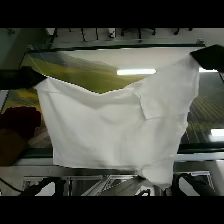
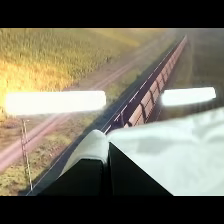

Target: Fold the shirts.

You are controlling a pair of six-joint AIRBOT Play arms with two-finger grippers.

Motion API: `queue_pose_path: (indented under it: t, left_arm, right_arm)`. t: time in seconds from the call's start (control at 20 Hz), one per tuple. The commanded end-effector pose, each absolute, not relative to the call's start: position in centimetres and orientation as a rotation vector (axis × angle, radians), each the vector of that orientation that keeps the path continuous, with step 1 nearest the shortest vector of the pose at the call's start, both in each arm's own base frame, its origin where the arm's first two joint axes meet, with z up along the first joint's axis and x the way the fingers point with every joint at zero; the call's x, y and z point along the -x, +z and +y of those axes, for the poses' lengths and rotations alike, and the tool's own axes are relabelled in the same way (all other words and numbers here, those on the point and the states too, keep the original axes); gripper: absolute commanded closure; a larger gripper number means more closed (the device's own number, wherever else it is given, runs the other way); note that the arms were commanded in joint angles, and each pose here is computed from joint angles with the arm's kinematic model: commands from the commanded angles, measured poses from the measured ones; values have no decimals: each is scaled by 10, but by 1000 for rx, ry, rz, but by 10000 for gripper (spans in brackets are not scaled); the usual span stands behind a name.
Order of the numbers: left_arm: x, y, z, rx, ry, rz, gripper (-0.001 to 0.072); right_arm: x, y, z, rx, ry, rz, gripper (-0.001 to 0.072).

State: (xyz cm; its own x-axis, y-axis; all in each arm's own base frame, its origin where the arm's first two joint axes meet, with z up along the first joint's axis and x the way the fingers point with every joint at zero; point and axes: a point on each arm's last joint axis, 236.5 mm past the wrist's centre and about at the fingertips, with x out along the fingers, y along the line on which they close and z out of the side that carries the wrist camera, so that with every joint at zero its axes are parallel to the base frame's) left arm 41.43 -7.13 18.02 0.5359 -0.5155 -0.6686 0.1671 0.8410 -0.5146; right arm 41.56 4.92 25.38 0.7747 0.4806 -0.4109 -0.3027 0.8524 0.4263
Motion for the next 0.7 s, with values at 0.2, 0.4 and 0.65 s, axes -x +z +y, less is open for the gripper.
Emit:
queue_pose_path:
  t: [0.2,0.4,0.65]
  left_arm:
    - [-469,-57,-51,635,-308,1287,694]
    - [-529,-65,-47,646,-289,1231,694]
    - [-589,-31,-60,626,-323,1131,694]
  right_arm:
    - [-475,10,-10,-668,166,847,688]
    - [-523,-19,-30,-717,149,861,688]
    - [-581,16,-40,-728,197,787,688]
